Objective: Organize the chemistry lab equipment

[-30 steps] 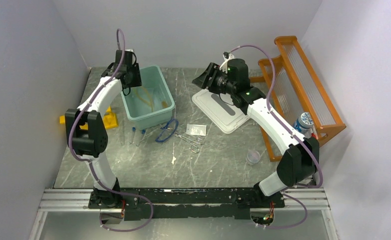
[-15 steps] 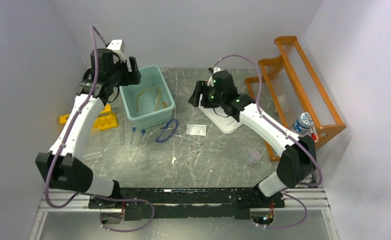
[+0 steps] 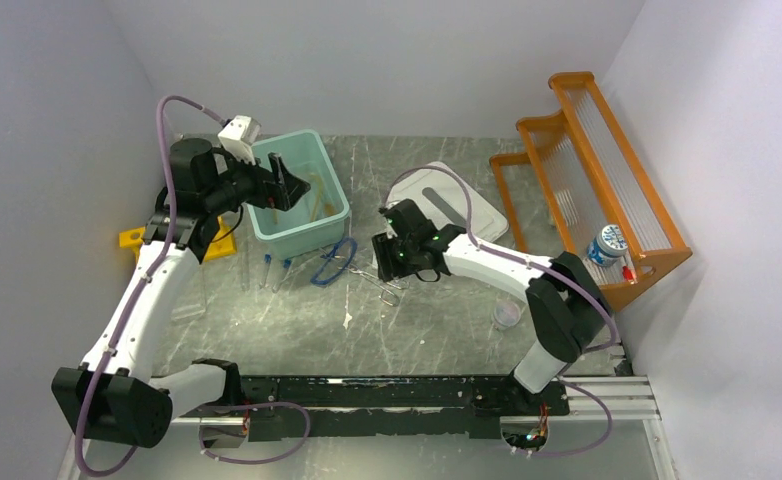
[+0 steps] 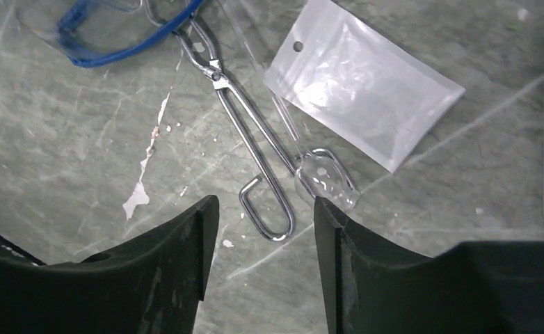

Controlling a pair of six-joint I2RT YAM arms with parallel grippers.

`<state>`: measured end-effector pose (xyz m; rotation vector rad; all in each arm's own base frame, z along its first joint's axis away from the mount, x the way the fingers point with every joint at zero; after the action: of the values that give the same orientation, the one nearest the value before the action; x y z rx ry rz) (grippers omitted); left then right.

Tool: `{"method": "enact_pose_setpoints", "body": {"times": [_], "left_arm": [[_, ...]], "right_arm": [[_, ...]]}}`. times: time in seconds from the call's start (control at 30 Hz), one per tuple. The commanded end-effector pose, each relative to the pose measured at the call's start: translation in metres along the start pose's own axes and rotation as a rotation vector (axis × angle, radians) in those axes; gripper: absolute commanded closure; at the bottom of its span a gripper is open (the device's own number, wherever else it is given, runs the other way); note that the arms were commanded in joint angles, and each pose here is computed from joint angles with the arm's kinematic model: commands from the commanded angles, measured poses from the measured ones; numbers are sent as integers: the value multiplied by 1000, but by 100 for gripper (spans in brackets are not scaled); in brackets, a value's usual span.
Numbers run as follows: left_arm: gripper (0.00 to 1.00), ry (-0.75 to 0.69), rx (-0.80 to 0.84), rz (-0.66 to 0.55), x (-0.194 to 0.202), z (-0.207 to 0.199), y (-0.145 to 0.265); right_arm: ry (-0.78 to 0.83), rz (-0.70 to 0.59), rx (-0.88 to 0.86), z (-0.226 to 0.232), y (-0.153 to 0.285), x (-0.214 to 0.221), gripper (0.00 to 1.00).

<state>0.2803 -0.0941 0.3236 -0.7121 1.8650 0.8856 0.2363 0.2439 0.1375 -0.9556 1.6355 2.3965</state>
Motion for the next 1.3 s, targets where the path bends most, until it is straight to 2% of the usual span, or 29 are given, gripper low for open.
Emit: {"method": "enact_pose_setpoints", "body": {"times": [0.0, 0.1, 0.3, 0.43, 0.63, 0.9, 1.13, 1.2, 1.27], "left_arm": [[3, -21, 124, -47, -10, -16, 0], [4, -28, 116, -47, -13, -16, 0], [13, -48, 88, -40, -16, -15, 1], [15, -48, 94, -39, -17, -16, 0], [17, -43, 89, -37, -19, -15, -2], [17, -22, 78, -36, -19, -13, -6], [17, -13, 72, -28, -17, -11, -9], [17, -11, 72, -25, -17, -10, -10], [17, -9, 73, -22, -16, -10, -11]], "right_arm": [[156, -40, -38, 9, -17, -13, 46], [218, -23, -27, 8, -32, -13, 50], [289, 16, 10, 4, -52, -11, 61], [330, 32, 15, 5, -59, -10, 65], [355, 48, 20, 10, -59, -14, 65], [291, -73, 28, 14, -43, -32, 61], [273, -20, 121, 0, -61, -26, 53], [283, -5, 121, -2, -65, -24, 54], [298, 20, 107, -2, -69, -22, 58]]}}
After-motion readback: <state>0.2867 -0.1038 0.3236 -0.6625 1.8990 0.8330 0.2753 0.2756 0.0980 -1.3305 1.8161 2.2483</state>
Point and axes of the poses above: each gripper's point midway between its finger pads, its own y axis back along the fingers, its own z axis along the line the jaws close on, x = y × z, the point moved 8 cm from there along y, back along the fingers
